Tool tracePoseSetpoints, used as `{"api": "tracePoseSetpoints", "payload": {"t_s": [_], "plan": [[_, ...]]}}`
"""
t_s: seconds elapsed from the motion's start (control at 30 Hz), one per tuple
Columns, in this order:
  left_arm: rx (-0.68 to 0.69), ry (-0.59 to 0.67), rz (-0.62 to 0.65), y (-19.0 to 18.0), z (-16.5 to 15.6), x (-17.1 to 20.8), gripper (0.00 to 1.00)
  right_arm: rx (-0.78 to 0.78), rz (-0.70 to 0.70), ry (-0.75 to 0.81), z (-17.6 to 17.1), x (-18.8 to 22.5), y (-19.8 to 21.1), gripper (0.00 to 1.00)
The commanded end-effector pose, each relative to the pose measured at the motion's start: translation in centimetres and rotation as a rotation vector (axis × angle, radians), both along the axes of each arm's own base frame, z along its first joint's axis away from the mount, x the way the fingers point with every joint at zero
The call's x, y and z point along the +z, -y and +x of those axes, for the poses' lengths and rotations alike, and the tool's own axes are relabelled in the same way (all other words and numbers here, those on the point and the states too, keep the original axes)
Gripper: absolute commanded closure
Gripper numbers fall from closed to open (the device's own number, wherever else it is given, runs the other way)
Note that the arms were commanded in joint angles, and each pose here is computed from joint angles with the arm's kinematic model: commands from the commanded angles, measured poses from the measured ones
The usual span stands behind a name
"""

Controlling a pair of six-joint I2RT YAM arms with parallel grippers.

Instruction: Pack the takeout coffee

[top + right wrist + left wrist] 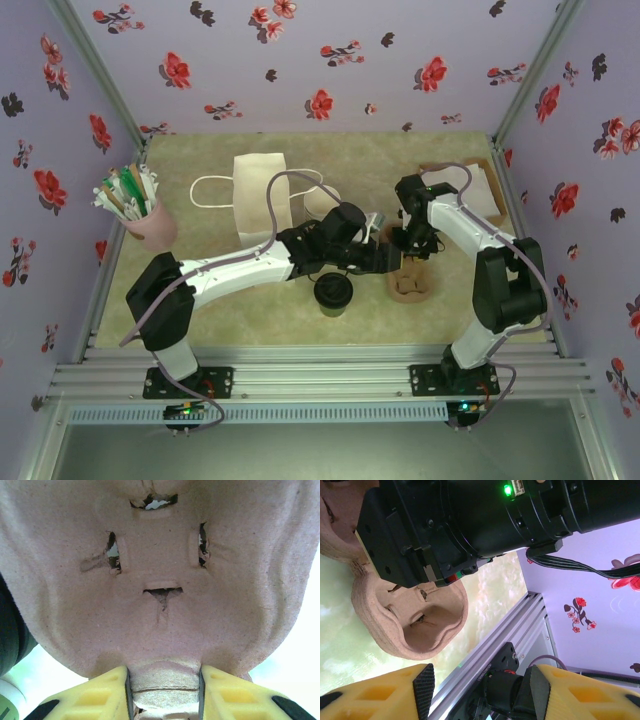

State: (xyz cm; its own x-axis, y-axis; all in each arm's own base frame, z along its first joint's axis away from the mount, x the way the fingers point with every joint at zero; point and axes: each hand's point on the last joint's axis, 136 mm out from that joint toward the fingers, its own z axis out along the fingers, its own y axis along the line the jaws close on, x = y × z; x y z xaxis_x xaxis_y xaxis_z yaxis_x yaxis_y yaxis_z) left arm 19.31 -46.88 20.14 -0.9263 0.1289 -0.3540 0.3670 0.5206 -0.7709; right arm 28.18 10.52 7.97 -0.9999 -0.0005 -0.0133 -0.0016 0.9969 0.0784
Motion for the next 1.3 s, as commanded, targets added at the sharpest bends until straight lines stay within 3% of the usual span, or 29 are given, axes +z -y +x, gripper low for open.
{"api": "tracePoseSetpoints", "payload": {"t_s": [0.0,0.3,0.53,0.67,0.83,1.27], "plan": [[0.006,0.019,-0.012,0.0,0.5,0.4,0.43,0.014,0.017,0.031,0.0,1.7,-0.4,0.65],[0.013,0.005,-0.004,-0.1,0.5,-0.6,0.44,0.004,0.047,0.047,-0.1,2.4,-0.7,0.65],[0.014,-0.052,0.012,0.4,0.2,-3.4,0.64,-0.003,0.094,0.053,-0.2,2.7,-1.1,0.65],[0.010,-0.077,0.037,0.8,0.2,-5.4,0.61,-0.014,0.128,0.038,-0.2,2.1,-1.2,0.65],[0.008,-0.093,0.062,1.0,0.3,-7.0,0.50,-0.029,0.161,0.026,-0.2,1.6,-1.2,0.65],[0.007,-0.110,0.071,1.8,0.7,-7.9,0.48,-0.038,0.171,0.021,-0.2,1.5,-1.1,0.65]]}}
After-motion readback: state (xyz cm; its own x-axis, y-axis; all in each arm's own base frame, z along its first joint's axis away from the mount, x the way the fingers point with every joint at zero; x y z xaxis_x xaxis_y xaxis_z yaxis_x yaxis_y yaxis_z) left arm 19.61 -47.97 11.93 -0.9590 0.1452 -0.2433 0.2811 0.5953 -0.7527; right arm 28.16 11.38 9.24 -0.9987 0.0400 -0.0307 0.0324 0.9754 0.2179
